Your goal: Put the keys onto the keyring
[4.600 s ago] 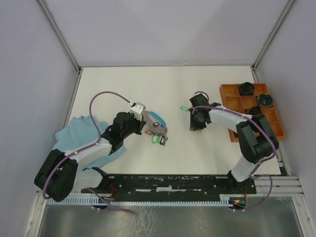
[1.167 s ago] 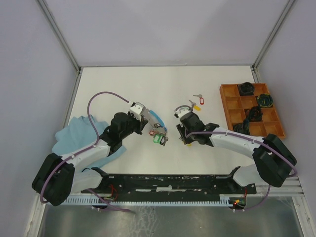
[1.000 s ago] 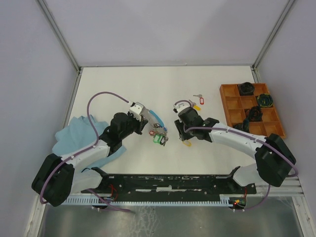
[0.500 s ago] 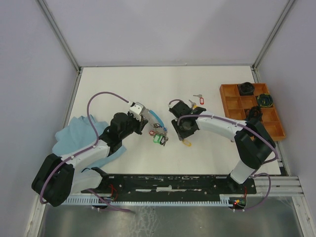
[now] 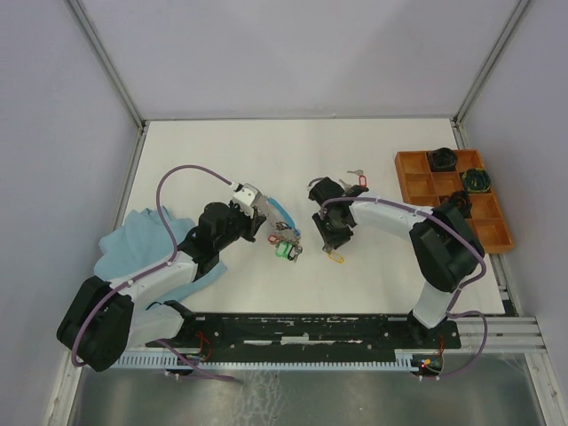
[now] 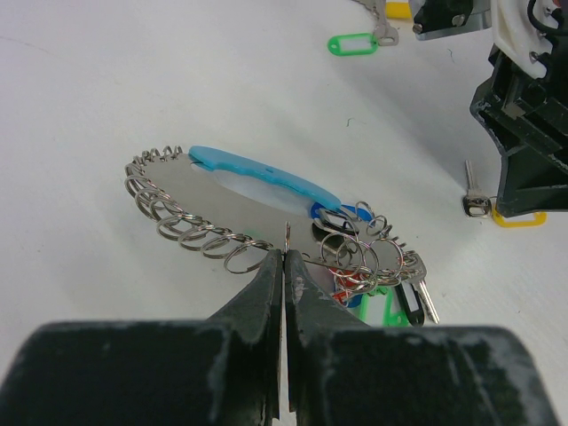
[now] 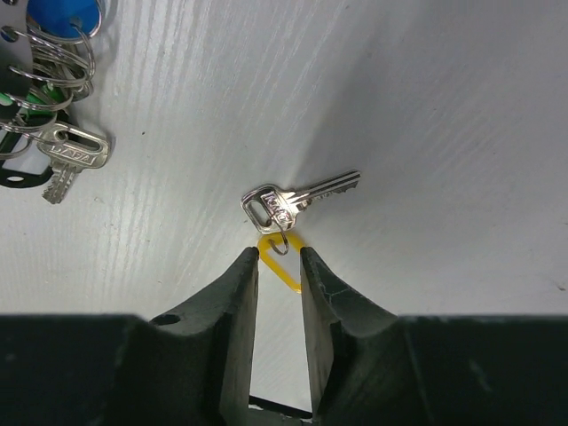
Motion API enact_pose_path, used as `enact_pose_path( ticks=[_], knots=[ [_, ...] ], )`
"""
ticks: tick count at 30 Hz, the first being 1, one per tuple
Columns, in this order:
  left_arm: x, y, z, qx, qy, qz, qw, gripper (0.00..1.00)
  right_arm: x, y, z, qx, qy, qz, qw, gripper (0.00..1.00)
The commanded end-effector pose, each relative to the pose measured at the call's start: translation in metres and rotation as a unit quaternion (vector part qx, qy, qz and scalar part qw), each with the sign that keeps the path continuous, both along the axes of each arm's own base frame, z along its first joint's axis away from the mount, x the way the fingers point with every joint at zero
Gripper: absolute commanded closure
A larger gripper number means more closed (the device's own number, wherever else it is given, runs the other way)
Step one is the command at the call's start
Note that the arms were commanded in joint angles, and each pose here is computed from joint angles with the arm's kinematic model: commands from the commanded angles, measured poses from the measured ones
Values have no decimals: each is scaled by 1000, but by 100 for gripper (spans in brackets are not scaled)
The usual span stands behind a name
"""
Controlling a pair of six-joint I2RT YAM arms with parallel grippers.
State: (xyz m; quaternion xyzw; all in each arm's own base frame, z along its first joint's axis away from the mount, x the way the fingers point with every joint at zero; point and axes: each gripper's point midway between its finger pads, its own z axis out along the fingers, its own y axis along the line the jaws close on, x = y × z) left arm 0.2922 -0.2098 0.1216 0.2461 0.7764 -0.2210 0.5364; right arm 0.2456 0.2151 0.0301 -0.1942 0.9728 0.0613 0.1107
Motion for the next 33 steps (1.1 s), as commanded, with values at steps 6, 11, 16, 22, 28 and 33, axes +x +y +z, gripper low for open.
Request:
enact_pose_path(
  ticks=[6,11,16,22,28,33],
  knots=[
    [7,-8,27,-18,-47,-16,999,97,4,10,-1,16,5,3,1000,71],
    [7,-8,28,-18,-48,-16,999,97,5,8,-6,9,8,0,1000,72],
    [7,-8,28,-19,-48,-17,999,97,5,8,-6,10,7,-1,1000,73],
    [6,-9,28,-19,-47,-19,999,97,5,10,-6,14,6,-2,1000,76],
    [5,-10,28,-19,-48,-23,998,97,5,11,-8,15,8,-4,1000,83],
    [1,-13,29,-21,-48,-38,998,97,6,10,-6,16,4,-3,1000,93]
  ],
)
